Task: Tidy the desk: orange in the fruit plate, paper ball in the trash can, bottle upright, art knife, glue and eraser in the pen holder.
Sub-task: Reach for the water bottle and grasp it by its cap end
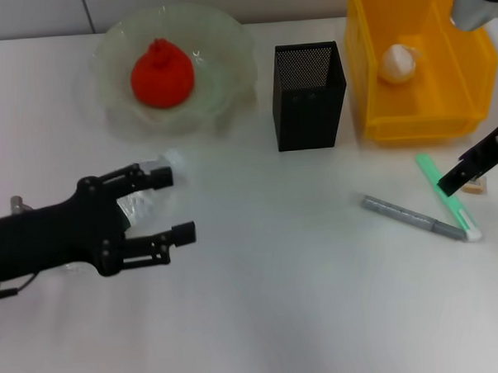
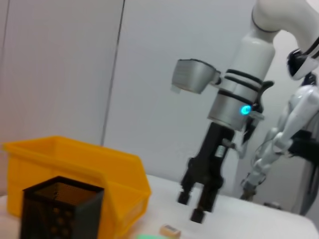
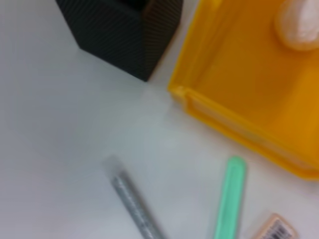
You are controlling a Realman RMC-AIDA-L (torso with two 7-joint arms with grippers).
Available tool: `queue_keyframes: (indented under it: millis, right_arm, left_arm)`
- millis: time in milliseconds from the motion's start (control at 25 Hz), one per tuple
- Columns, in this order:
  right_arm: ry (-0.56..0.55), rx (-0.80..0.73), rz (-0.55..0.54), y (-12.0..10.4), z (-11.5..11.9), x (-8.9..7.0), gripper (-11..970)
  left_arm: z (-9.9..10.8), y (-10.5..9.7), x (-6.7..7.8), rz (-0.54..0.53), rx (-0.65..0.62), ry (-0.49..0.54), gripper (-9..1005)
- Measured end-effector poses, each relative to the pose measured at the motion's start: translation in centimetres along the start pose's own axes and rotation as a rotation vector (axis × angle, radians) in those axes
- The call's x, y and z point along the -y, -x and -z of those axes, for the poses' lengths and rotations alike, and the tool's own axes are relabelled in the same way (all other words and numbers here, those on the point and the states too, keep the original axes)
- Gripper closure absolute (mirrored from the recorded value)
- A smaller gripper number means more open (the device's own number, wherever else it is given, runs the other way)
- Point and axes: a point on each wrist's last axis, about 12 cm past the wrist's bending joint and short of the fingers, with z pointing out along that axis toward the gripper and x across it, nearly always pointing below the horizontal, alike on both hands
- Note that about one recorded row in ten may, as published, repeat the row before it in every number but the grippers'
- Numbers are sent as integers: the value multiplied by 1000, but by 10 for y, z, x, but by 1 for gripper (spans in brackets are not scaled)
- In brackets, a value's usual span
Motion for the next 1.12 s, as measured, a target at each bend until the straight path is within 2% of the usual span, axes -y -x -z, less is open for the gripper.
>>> queue_keyframes:
  millis: [160, 320, 360, 400, 480, 600, 720, 840, 1000, 1120]
  right_arm:
    - [21, 24, 20, -2, -5, -1, 171]
    - [88, 100, 65, -14, -4, -2, 171]
    - [105, 129, 83, -18, -3, -2, 171]
    - [120, 156, 99, -23, -2, -2, 171]
    - [146, 205, 135, -34, -3, -1, 171]
    - [205, 274, 223, -51, -11, 1, 171]
    - [288, 352, 310, -66, -24, 3, 171]
    - [351, 443, 358, -76, -30, 7, 171]
    - [394, 557, 412, -91, -32, 13, 171]
    - [394, 605, 426, -99, -35, 18, 171]
  left_arm:
    - [3, 12, -15, -37, -91, 71, 209]
    - [2, 45, -28, -62, -214, 101, 212]
    - [2, 45, -28, -62, -214, 101, 213]
    - [-4, 64, -34, -61, -270, 106, 214]
    - [-11, 77, -37, -61, -306, 105, 215]
    - [-27, 98, -43, -49, -403, 118, 217]
    - [-52, 115, -49, -54, -552, 148, 219]
    - [-74, 130, -51, -54, -677, 191, 222]
    - [-103, 145, -47, -69, -795, 250, 224]
    - [-121, 148, -43, -89, -874, 304, 227]
